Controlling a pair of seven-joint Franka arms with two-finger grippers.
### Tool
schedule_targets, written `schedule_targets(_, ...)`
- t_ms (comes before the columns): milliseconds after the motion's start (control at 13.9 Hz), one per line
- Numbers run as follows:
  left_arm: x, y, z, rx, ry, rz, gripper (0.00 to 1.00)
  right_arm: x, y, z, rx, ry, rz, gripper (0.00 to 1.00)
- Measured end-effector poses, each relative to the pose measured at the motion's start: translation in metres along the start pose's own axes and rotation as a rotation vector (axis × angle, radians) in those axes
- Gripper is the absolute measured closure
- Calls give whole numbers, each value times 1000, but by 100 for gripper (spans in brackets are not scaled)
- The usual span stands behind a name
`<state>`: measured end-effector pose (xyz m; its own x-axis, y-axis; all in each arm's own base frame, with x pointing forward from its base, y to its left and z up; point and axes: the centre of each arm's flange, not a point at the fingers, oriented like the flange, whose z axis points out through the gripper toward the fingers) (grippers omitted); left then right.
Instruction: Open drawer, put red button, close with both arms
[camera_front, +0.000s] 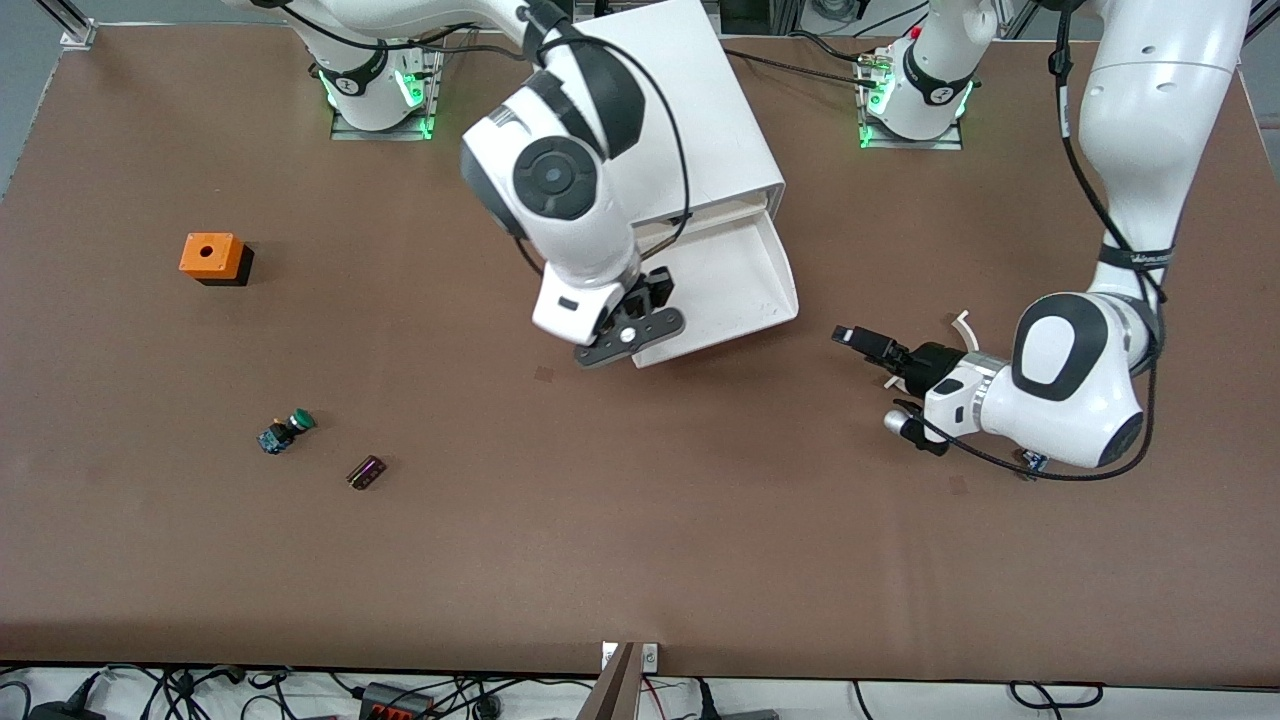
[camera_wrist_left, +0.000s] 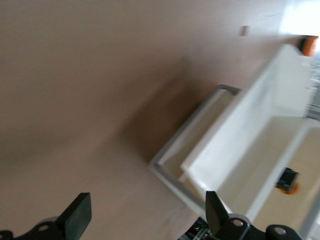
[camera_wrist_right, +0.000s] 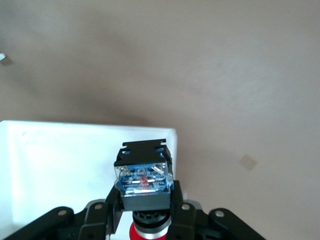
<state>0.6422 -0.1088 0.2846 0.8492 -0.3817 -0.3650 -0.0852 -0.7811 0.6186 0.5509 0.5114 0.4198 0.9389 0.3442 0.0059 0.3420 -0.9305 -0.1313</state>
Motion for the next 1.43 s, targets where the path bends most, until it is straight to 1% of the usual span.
schedule_targets(143,-7,-13,-8,149,-27,-86,0,-8,-27,14,6,8,22,59)
schedule_targets(287,-13,-33,-16,267,-38,-162,0,-9,-43,30,17,26,49,59)
schedule_targets(502,-19,-59,-32,366,-15,-227,0,-10,-59,60,30,45,88,59)
schedule_targets(646,-17,-68,-40,453,18,-247,0,-13,-67,82,24,32,87,59)
schedule_targets(789,-12,-78,-40,525,32,-243,0,-17,-74,97,15,15,82,59)
schedule_targets(1004,-4,-90,-35,560,53,-239,0,-20,-78,100,12,8,78,59)
schedule_targets(1220,-2,-91,-37,564,73,-238,0,-21,-78,100,9,2,78,59)
schedule_targets(1291,-2,-91,-37,565,74,-238,0,-22,-77,100,3,-8,78,55)
schedule_targets(1363,-2,-91,-37,565,75,-238,0,-22,-77,100,0,-14,82,47)
schedule_targets(1435,-2,-91,-38,565,76,-238,0,-22,-77,99,0,-13,91,36)
